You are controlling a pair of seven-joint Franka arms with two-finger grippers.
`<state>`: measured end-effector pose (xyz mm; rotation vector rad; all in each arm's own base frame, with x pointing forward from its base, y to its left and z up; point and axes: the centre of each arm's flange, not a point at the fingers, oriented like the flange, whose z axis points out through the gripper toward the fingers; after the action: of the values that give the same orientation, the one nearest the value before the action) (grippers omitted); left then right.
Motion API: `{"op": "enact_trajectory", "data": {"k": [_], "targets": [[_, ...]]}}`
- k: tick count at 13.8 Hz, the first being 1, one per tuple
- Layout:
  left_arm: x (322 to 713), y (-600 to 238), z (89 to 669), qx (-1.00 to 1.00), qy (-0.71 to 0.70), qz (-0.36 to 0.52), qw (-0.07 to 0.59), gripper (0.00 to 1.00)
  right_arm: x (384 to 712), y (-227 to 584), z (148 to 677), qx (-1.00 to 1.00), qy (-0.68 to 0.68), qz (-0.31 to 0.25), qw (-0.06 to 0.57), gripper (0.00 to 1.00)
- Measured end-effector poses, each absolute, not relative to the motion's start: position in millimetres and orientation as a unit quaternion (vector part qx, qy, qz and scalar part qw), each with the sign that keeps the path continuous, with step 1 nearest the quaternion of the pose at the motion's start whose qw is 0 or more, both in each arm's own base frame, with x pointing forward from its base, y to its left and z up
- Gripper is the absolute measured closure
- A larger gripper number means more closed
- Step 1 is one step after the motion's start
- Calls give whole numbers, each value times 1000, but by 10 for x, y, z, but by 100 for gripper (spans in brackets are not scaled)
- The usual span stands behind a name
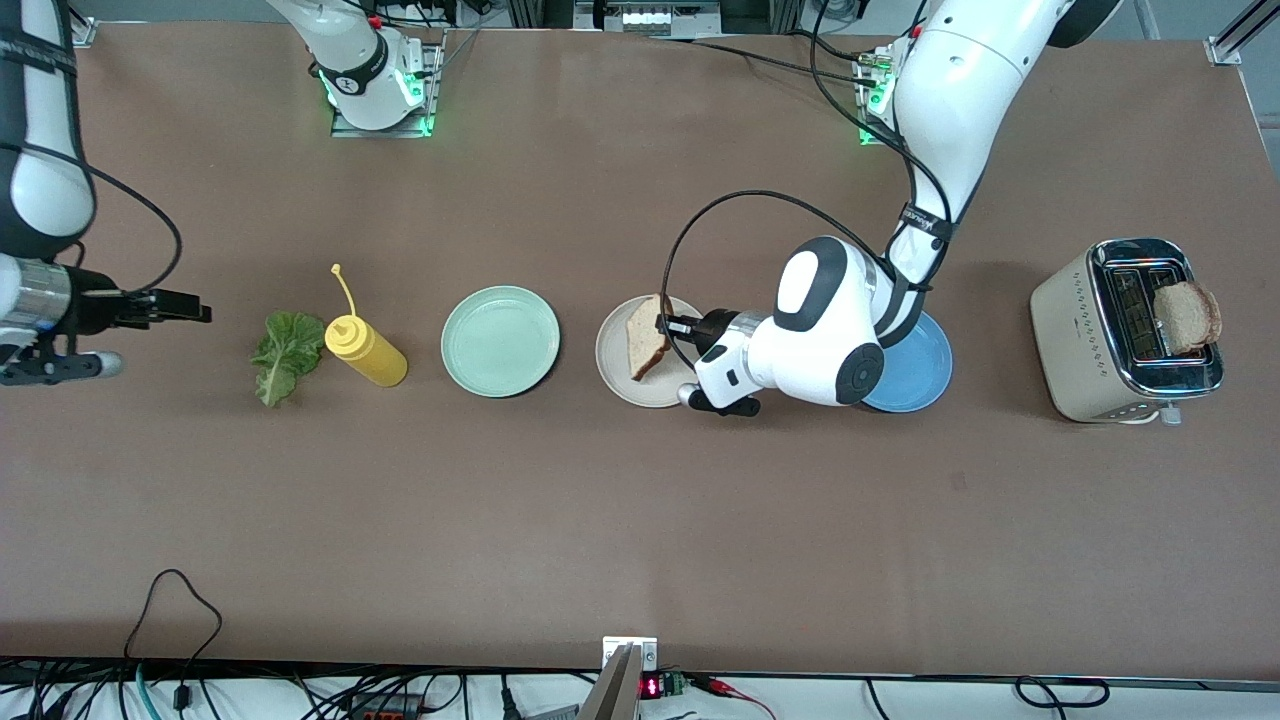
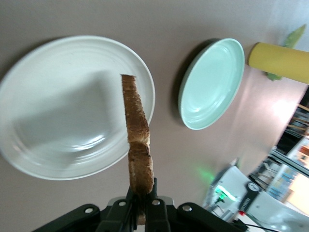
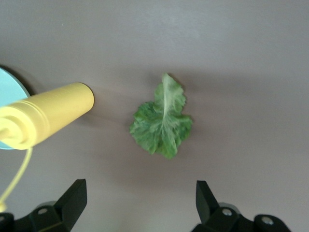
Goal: Make sandwich in beige plate with both arms
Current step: 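Lower the toast onto the beige plate while the right gripper reaches the mustard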
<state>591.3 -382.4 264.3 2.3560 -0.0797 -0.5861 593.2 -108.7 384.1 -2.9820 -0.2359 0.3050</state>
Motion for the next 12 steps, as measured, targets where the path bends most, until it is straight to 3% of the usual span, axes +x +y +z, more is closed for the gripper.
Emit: {"op": "enact_trajectory", "data": {"k": [5, 12], "targets": [[5859, -3765, 2457, 902, -19, -225, 367, 92, 5776, -1026, 3348, -967, -233, 50, 89, 0], [5851, -3624, 2311, 893, -26, -217, 394, 92, 5491, -1023, 2746, -894, -414, -69, 158, 0]]}}
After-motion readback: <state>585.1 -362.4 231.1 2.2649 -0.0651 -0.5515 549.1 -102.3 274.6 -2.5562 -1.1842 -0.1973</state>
